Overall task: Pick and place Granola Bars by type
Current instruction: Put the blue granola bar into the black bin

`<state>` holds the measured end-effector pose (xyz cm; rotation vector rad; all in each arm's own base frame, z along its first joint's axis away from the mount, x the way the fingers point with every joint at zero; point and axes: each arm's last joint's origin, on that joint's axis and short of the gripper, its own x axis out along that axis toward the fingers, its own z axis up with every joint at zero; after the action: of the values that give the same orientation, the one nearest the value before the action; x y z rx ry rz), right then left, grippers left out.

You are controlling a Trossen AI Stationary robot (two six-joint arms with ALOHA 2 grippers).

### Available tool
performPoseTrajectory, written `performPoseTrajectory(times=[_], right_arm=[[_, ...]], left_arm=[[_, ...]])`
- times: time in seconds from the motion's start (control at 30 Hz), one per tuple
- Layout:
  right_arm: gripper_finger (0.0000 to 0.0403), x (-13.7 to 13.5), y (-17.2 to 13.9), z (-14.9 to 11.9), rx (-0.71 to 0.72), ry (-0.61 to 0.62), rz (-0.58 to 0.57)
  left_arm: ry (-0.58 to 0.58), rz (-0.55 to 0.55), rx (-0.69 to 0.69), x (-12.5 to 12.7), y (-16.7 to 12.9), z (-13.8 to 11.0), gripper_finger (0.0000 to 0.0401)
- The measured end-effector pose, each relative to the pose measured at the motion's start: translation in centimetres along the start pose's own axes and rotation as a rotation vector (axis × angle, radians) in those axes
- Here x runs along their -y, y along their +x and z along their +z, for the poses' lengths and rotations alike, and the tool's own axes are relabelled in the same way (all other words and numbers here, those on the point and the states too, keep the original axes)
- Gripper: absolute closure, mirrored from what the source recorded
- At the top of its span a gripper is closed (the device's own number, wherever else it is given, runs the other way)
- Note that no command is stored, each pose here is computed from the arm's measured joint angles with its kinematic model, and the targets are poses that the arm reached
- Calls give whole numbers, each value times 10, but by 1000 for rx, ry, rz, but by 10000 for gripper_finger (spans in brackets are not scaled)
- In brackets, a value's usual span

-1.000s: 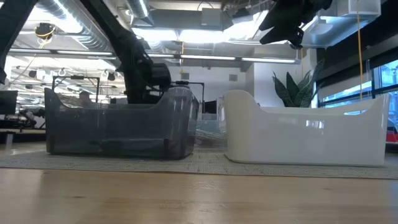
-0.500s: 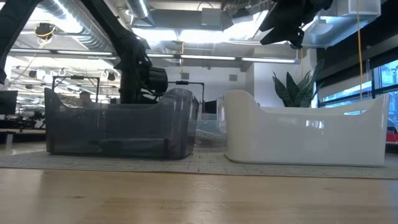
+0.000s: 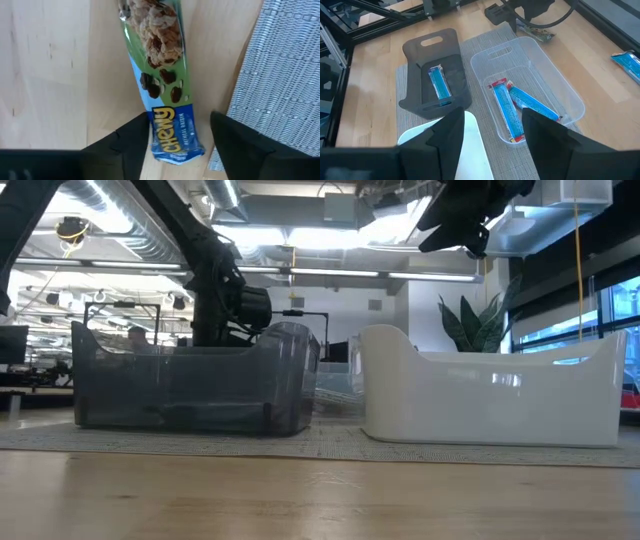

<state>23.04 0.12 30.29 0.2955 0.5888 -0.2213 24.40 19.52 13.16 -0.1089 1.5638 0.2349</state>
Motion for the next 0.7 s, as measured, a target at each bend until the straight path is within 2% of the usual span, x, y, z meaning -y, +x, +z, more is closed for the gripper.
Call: performPoseTrajectory(times=[0.2, 0.7], right_arm=[[201, 0, 0, 0, 0, 0, 0], [201, 0, 0, 0, 0, 1, 0]], left_arm=[[-1, 1, 8, 0, 0, 1, 231], [5, -25, 26, 0, 0, 1, 272]])
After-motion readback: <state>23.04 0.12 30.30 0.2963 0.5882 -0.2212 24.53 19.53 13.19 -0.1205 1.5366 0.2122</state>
